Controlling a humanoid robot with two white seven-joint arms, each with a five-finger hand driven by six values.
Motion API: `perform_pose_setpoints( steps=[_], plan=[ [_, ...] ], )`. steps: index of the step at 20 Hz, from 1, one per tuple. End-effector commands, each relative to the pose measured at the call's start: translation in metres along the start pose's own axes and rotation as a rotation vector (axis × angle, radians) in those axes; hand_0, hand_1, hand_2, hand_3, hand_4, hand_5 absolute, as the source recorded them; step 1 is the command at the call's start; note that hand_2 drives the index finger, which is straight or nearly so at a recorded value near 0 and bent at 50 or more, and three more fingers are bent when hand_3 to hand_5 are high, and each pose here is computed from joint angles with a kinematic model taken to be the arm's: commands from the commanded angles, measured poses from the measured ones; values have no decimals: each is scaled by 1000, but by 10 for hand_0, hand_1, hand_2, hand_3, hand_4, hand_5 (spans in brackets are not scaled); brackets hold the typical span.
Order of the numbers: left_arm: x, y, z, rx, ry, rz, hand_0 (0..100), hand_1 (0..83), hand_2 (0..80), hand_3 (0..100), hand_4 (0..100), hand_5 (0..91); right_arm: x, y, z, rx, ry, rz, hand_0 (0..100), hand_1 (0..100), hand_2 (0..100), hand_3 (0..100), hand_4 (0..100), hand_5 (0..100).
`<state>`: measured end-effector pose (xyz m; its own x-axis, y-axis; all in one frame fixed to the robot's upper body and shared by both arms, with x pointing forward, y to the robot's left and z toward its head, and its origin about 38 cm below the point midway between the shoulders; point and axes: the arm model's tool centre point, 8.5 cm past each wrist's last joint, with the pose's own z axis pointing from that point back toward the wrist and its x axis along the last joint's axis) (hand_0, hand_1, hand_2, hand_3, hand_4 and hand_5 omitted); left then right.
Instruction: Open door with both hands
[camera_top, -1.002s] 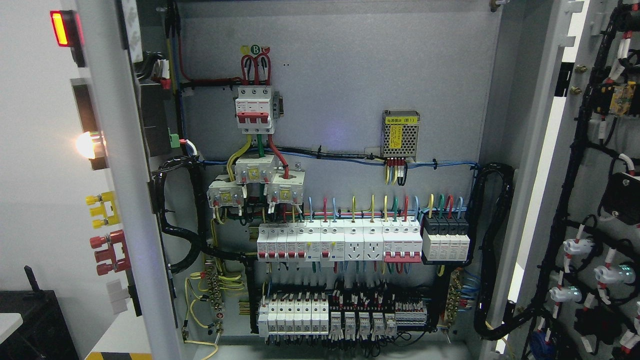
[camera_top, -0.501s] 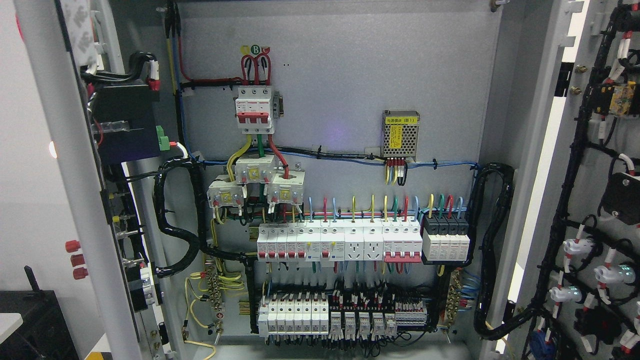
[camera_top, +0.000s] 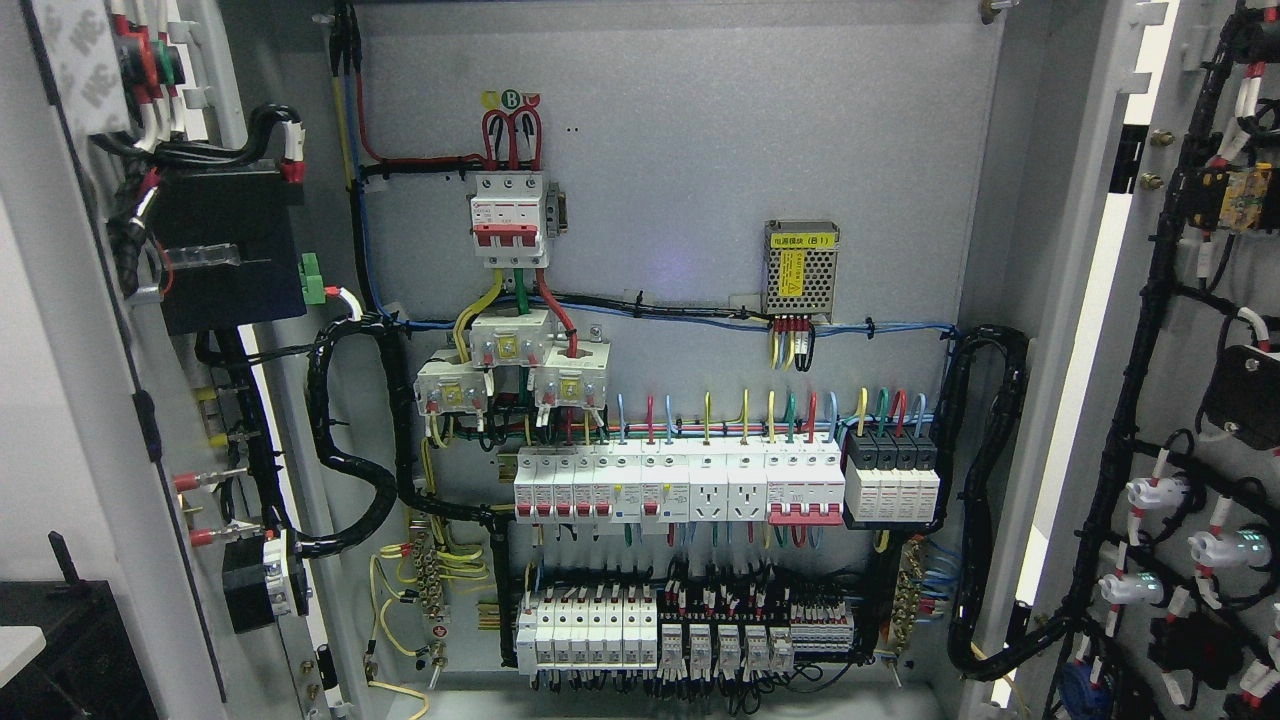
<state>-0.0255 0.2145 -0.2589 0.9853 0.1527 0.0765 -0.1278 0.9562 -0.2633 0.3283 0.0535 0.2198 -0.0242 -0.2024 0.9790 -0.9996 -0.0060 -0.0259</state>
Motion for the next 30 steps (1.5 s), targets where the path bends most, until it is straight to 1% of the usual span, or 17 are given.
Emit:
perform_pose_setpoints(
  steps=[1, 7, 10, 15, 23, 28, 30],
  plan=[
    [0, 0, 0, 1, 0, 0, 0, 0, 0, 0, 0, 0, -6, 8, -23, 45, 28, -6, 379, 0, 0, 0, 0, 0],
    [-1, 0, 0, 1, 1, 0, 0, 0, 0, 0, 0, 0, -4, 10, -35, 53, 34, -10, 379, 0, 0, 0, 0, 0],
    [0, 0, 0, 1, 0, 0, 0, 0, 0, 0, 0, 0, -6, 14, -43, 66, 40, -19, 379, 0, 0, 0, 0, 0],
    [0, 0, 0, 1, 0, 0, 0, 0, 0, 0, 0, 0, 0, 12, -55, 74, 41, -12, 379, 0, 0, 0, 0, 0],
    [0, 0, 0, -1, 0, 0, 0, 0, 0, 0, 0, 0, -5, 16, -66, 86, 52, -29, 379, 0, 0, 0, 0, 0],
    [0, 0, 0, 1, 0, 0, 0, 0, 0, 0, 0, 0, -16, 8, -55, 46, 66, -45, 379, 0, 0, 0, 0, 0],
    [0, 0, 0, 1, 0, 0, 0, 0, 0, 0, 0, 0, -26, -1, -48, 9, 78, -61, 379, 0, 0, 0, 0, 0]
  ],
)
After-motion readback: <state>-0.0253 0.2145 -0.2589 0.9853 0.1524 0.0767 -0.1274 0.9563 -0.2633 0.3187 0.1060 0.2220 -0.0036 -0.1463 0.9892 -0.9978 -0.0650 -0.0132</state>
